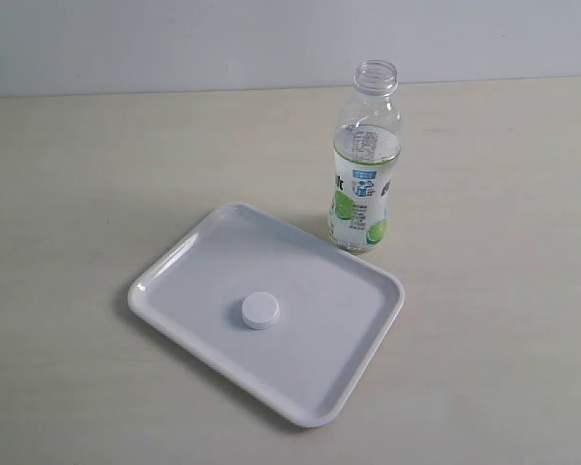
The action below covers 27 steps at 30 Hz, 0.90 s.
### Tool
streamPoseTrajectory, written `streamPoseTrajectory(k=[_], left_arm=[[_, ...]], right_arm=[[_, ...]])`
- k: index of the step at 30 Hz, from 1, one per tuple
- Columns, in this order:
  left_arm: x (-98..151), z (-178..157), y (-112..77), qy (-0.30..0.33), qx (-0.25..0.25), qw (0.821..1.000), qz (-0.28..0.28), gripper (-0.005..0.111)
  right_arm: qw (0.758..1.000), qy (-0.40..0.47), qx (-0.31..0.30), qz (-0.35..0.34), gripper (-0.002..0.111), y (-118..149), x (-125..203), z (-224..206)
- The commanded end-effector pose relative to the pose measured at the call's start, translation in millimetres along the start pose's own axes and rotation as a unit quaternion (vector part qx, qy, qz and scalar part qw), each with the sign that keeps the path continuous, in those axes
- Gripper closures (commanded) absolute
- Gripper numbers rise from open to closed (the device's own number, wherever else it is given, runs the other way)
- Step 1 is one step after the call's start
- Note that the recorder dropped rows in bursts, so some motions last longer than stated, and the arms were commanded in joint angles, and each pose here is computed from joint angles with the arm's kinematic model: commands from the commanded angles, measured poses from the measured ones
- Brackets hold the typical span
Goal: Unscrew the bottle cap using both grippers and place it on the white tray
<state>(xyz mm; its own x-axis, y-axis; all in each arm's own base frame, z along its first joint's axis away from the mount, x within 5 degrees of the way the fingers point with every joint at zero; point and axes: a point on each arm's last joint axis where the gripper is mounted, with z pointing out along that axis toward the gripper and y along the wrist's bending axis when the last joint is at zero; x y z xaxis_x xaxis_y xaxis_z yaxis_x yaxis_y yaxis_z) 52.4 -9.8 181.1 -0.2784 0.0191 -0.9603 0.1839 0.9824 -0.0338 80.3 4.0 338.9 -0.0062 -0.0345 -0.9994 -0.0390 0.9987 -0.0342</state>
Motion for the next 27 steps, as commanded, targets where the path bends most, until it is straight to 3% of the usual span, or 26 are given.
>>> streamPoseTrajectory(k=[1,12,21,27], left_arm=[[0,0,-0.2,-0.006,0.001,1.000,-0.008,0.107],[0,0,-0.2,-0.006,0.001,1.000,-0.008,0.107],[0,0,-0.2,-0.006,0.001,1.000,-0.008,0.107],[0,0,-0.2,-0.006,0.001,1.000,-0.008,0.107]], right_arm=[[0.996,-0.006,0.083,0.004,0.108,-9,18,-14],[0.994,0.042,0.094,-0.036,0.108,-10,57,-12],[0.994,0.048,0.095,-0.022,0.108,-10,65,-12],[0.991,0.045,0.126,-0.025,0.108,-12,89,-24]])
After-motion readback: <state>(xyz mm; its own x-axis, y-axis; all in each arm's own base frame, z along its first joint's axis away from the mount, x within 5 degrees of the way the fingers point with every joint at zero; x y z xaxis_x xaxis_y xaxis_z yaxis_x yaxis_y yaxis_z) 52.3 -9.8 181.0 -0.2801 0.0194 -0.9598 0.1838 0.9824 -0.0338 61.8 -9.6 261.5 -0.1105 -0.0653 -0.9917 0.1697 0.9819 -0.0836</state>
